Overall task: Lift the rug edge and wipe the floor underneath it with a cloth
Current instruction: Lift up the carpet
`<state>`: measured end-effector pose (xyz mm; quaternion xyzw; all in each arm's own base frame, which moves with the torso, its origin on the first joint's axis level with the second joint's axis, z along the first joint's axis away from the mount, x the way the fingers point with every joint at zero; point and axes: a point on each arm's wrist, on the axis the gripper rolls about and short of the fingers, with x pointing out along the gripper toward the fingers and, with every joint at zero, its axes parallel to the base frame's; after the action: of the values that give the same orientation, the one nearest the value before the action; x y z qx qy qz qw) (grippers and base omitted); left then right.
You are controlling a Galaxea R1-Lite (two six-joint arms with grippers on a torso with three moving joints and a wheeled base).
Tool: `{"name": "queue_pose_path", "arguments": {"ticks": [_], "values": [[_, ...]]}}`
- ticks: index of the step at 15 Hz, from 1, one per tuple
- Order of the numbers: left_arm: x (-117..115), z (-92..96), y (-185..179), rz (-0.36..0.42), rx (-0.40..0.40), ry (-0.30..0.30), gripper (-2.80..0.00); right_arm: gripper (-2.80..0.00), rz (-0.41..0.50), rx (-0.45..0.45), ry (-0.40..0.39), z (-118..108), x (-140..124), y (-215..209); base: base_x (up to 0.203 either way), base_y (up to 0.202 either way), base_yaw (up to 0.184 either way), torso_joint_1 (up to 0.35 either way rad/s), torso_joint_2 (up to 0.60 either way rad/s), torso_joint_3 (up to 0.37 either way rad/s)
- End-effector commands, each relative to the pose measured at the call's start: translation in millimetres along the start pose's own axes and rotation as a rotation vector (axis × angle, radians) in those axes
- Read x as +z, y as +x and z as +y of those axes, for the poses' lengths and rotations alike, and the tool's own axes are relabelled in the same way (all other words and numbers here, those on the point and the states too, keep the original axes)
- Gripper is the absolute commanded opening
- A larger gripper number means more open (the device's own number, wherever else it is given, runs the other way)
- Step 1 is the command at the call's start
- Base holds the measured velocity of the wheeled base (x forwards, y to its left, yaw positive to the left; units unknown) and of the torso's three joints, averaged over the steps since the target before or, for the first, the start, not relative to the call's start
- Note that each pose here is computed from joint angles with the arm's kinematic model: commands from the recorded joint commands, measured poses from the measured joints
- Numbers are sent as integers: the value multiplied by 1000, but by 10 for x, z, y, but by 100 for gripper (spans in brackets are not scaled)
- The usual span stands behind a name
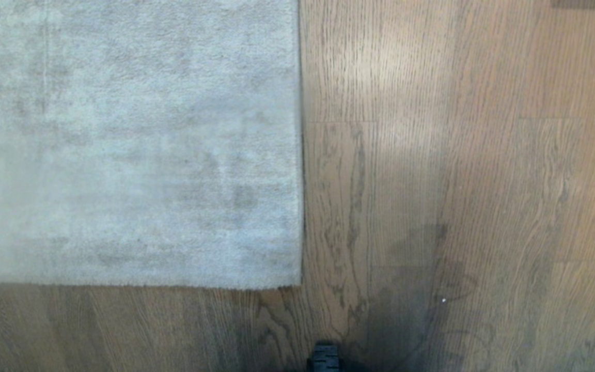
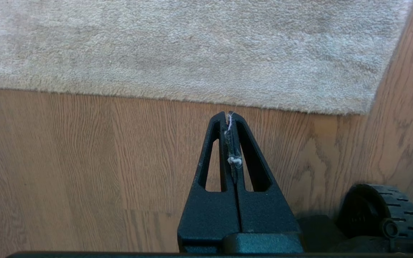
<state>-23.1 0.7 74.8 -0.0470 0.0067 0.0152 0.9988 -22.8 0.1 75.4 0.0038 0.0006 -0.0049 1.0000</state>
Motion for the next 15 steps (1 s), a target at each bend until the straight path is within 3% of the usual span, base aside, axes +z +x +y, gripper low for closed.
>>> {"name": "queue_pose_path", "arguments": {"ticks": [1, 15], "values": [[0, 0, 0, 0, 0, -1, -280, -280, 0, -1, 0, 0, -1, 0, 0, 0, 0, 0, 0, -27], [-2, 0, 2, -4, -1, 2, -280, -280, 0, 1, 0, 0, -1, 0, 0, 0, 0, 0, 0, 0]]}}
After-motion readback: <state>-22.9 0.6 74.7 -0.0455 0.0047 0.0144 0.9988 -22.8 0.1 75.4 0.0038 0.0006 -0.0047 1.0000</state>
